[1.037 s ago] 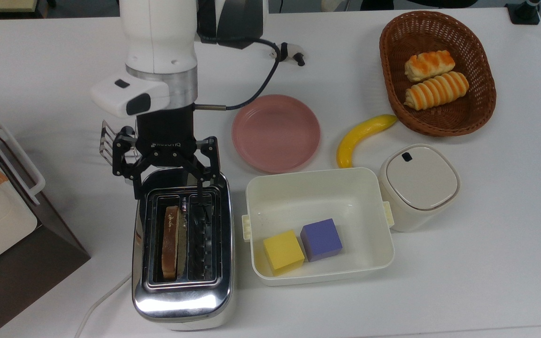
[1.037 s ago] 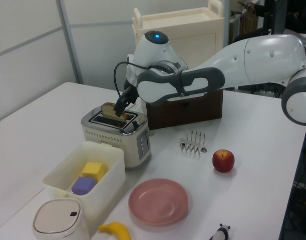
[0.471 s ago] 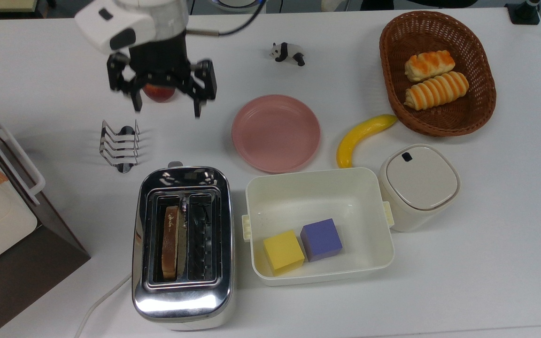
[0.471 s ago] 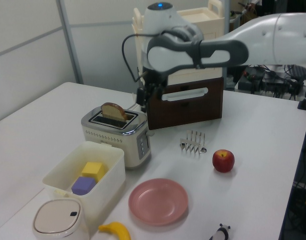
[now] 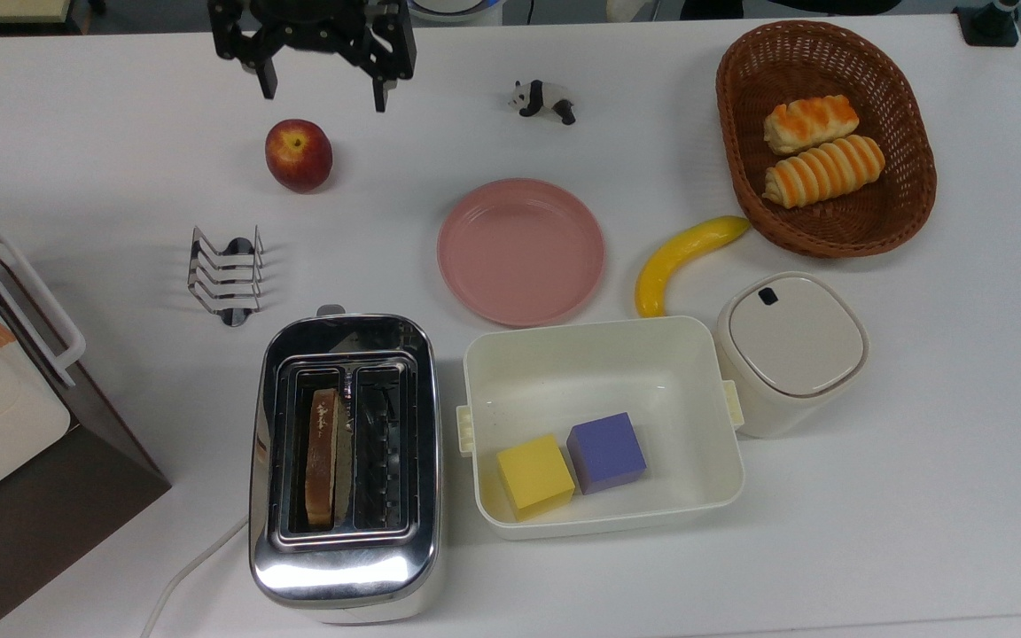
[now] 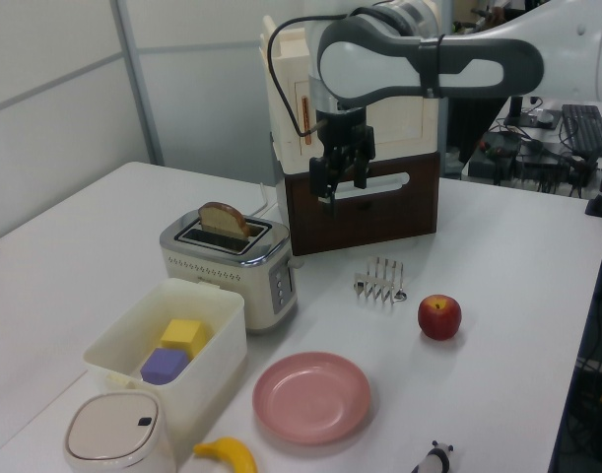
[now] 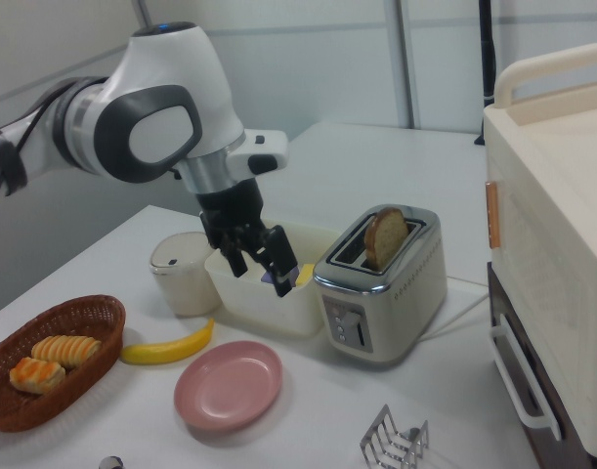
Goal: Put the bread in the toaster
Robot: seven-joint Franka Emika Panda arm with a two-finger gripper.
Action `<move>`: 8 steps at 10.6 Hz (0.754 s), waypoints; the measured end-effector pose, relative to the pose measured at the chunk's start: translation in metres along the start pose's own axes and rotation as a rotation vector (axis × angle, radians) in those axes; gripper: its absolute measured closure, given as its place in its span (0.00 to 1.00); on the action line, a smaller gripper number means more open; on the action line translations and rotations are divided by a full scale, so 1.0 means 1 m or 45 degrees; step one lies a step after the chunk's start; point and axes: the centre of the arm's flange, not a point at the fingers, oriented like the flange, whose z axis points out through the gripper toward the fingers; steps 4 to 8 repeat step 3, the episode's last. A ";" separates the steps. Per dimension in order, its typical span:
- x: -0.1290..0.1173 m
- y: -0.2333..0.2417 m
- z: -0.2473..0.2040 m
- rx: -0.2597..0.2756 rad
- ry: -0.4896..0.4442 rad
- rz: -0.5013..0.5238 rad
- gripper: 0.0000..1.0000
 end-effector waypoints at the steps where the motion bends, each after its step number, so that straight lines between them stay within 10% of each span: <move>1: -0.006 -0.001 0.001 0.000 -0.010 -0.001 0.00; 8: -0.012 -0.006 0.006 0.000 -0.028 -0.004 0.00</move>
